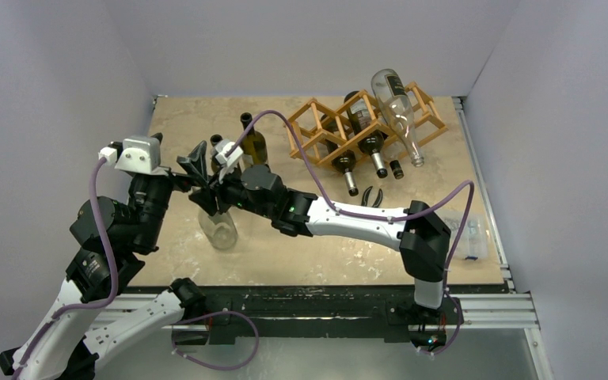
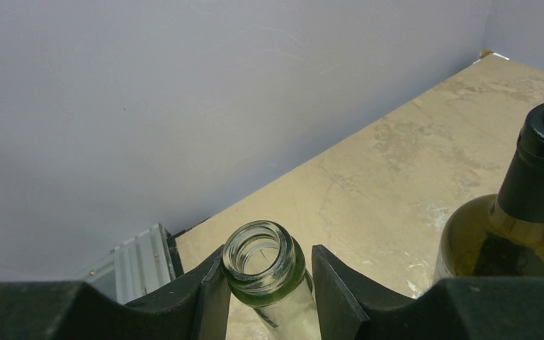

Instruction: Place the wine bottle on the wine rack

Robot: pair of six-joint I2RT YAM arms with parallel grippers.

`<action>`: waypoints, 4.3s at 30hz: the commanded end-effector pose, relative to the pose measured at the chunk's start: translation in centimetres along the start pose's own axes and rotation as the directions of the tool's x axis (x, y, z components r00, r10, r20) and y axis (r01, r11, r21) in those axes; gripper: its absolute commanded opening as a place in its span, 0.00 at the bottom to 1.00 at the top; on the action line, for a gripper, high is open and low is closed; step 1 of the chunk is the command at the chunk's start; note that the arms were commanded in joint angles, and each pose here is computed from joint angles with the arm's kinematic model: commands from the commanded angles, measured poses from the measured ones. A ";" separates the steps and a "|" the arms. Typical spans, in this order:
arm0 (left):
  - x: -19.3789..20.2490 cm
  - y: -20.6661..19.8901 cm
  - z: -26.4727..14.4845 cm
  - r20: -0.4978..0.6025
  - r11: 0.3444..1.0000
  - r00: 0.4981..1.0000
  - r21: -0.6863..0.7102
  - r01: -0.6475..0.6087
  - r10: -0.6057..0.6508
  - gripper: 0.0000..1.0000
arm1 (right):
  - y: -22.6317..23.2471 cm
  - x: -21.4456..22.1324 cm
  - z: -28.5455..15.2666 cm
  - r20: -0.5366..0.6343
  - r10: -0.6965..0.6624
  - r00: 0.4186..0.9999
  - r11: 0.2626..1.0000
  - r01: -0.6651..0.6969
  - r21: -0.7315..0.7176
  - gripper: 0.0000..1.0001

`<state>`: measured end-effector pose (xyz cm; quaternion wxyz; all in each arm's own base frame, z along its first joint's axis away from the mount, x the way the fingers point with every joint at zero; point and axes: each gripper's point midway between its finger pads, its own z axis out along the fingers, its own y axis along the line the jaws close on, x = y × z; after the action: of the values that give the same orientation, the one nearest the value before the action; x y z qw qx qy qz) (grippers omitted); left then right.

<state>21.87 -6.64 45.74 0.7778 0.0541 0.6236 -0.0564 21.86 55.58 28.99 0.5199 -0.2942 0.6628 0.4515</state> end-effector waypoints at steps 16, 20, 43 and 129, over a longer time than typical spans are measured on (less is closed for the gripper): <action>-1.2 0.4 0.0 0.039 1.000 0.999 -0.013 0.021 -0.020 0.84 | -8.1 -1.7 -11.3 0.064 -0.144 0.987 0.924 0.111 0.367 0.00; -1.3 0.3 0.0 0.039 1.000 0.999 -0.007 0.025 -0.025 0.83 | -8.0 1.0 -14.1 -0.025 -0.169 0.985 0.935 0.169 0.313 0.00; -1.0 -0.2 0.2 0.025 0.999 0.999 0.006 0.042 -0.042 0.83 | -8.4 17.9 -22.0 -0.622 -0.194 0.758 0.945 0.316 0.090 0.00; 0.0 -0.7 1.0 -0.002 1.000 1.000 0.004 0.017 -0.017 0.82 | -8.3 16.6 -19.7 -0.464 -0.224 0.857 0.943 0.311 0.120 0.00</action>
<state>22.60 -7.47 45.16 0.7699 0.0598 0.6329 -0.0560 14.38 33.62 4.67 0.3370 -0.5011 0.7796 0.1661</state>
